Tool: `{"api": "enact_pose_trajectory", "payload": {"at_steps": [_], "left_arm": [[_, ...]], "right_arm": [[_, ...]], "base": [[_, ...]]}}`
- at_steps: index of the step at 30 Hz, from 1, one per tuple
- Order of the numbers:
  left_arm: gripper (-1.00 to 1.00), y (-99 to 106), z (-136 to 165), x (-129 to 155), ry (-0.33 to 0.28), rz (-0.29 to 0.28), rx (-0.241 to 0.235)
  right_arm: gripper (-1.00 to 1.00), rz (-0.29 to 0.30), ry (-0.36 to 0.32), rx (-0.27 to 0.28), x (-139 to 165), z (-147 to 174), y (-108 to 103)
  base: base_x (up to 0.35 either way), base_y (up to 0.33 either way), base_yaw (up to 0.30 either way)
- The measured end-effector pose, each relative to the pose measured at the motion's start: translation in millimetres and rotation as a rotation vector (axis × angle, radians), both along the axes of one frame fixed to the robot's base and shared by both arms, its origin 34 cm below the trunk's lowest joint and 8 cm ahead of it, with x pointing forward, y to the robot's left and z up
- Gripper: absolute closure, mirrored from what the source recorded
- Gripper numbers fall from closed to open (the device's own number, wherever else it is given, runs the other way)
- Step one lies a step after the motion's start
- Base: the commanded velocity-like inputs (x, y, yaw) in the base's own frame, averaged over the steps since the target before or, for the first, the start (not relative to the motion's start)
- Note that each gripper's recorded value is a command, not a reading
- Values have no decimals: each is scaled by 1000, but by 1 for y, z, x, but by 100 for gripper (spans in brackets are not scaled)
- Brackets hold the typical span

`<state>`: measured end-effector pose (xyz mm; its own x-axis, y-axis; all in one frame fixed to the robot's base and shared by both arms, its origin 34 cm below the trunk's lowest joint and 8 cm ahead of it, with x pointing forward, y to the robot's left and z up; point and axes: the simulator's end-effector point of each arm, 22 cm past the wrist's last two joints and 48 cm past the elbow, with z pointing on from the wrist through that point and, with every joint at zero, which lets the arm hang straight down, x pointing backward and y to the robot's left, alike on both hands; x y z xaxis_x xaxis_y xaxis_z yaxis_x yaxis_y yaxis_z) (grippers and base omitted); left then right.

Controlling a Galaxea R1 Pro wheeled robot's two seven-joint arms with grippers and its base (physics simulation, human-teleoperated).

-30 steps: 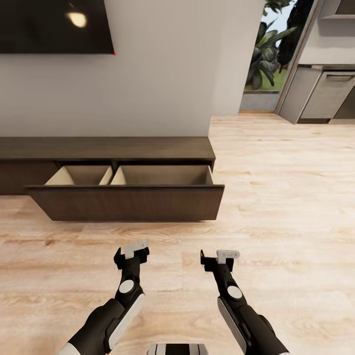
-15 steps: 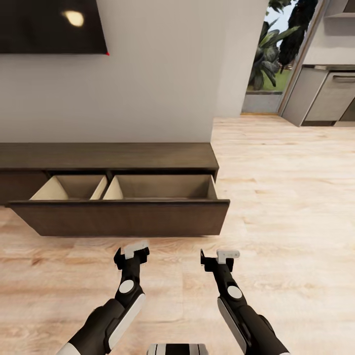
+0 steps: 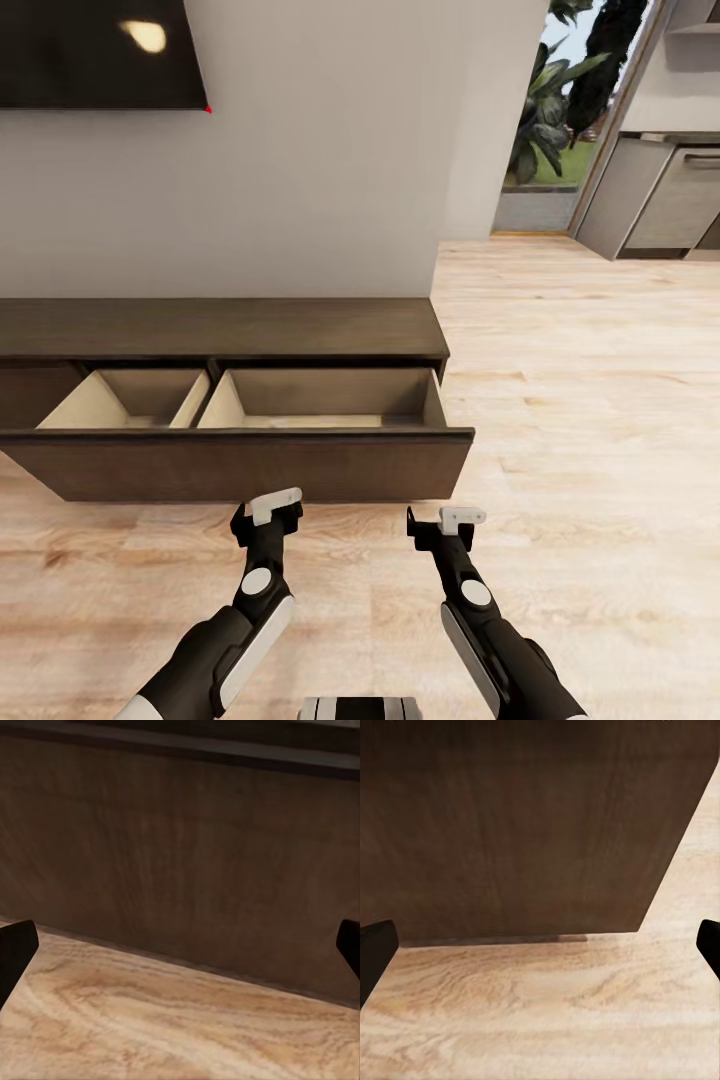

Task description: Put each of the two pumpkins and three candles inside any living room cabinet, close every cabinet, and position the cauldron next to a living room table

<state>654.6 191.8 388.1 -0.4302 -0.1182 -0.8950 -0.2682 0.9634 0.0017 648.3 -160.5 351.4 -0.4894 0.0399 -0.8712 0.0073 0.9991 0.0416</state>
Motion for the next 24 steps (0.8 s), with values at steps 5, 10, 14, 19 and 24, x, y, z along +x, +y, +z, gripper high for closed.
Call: {"api": "enact_pose_trajectory", "payload": {"at_steps": [5, 10, 14, 19, 24], "left_arm": [[-100, 0, 0, 0, 1, 1, -2], [-100, 1, 0, 0, 0, 3, 0], [-100, 1, 0, 0, -1, 4, 1], [-100, 1, 0, 0, 0, 4, 0], [-100, 0, -12, -3, 21, 4, -1]], "right_arm": [[-100, 0, 0, 0, 0, 0, 0], [-100, 0, 0, 1, 0, 0, 0], [-100, 0, 0, 1, 0, 0, 0], [-100, 0, -1, 1, 0, 0, 0], [-100, -1, 20, 2, -3, -12, 0]], "base": [[6, 0, 0], [0, 0, 0], [0, 0, 0], [0, 0, 0], [0, 0, 0]]}}
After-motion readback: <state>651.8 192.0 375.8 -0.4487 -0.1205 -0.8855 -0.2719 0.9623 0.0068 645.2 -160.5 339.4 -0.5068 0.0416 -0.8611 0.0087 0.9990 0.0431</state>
